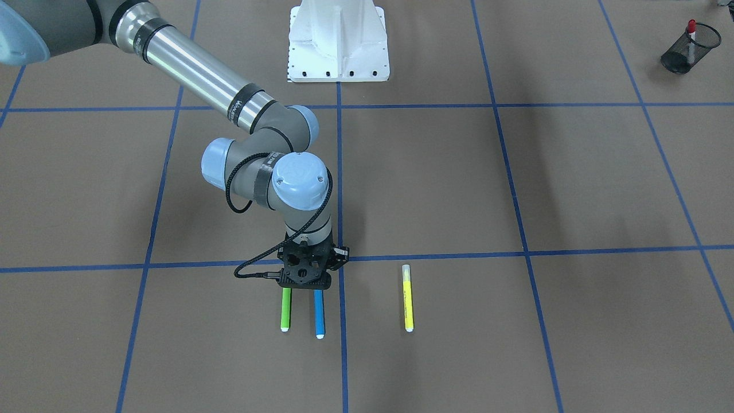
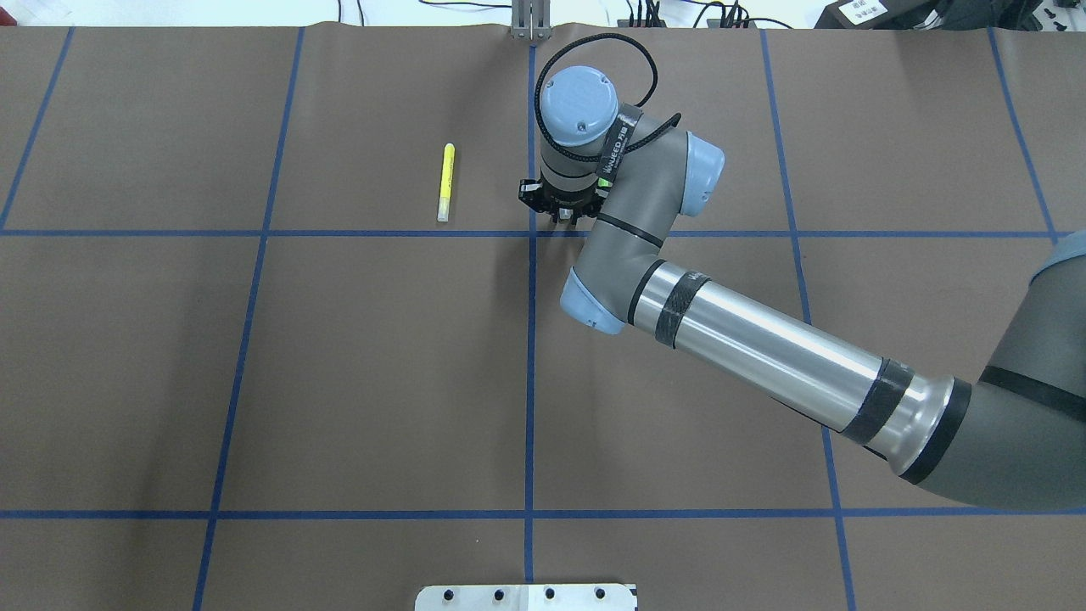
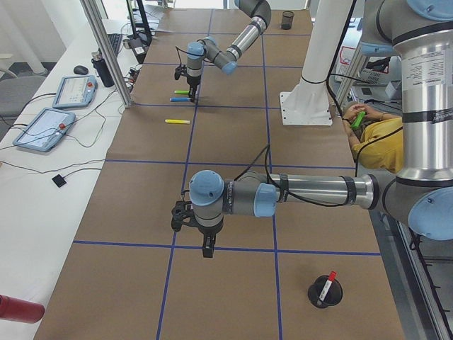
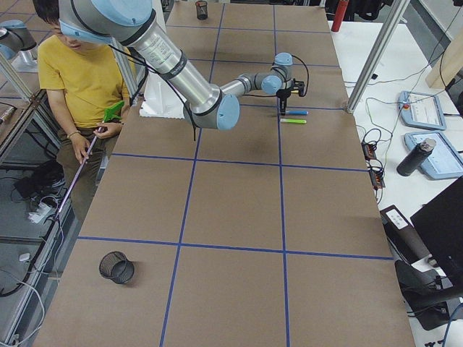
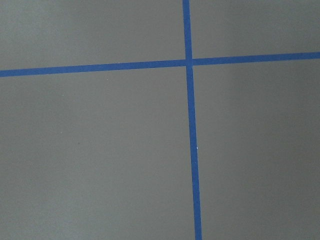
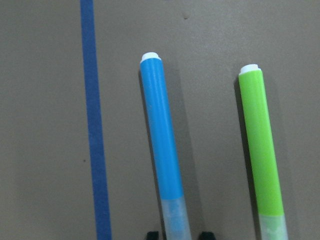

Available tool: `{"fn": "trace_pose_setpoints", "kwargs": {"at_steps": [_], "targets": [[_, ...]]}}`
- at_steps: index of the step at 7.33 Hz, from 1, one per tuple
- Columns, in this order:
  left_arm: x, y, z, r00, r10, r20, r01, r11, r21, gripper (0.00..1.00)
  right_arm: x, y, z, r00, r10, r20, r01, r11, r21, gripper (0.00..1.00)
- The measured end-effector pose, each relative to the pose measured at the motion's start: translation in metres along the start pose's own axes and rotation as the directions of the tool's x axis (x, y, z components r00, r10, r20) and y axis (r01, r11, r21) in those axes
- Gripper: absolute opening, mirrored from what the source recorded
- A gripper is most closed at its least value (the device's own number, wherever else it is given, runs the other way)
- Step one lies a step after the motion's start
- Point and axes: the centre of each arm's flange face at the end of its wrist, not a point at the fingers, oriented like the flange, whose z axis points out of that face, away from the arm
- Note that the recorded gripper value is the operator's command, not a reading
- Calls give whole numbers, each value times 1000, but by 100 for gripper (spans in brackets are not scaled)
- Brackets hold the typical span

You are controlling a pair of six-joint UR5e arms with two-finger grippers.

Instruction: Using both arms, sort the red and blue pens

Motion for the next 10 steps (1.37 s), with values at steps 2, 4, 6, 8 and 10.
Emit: {"fn": "trace_pose_setpoints", "kwargs": {"at_steps": [2,4,6,8,10], "targets": [[0,0,0,1000,-1,0,1,1000,-1,100,-1,0,-1,1000,-1,2,1,1000,0,0],[0,0,0,1000,-1,0,1,1000,-1,100,-9,-3,-14,1000,-10,21,10,1000,12,0],[0,2,0,1000,-1,0,1,1000,0,100,-26,-9,-55,996,-34,83,30,998,53,0],[-3,5,2,1000,-6,2,6,1000,-3,100,-29,-18,-107,994,-29,108,21,997,78,0],[-3,5,1,1000,-7,3,7,1000,-1,100,10,-37,-160,994,7,112,-12,999,44,0]]}}
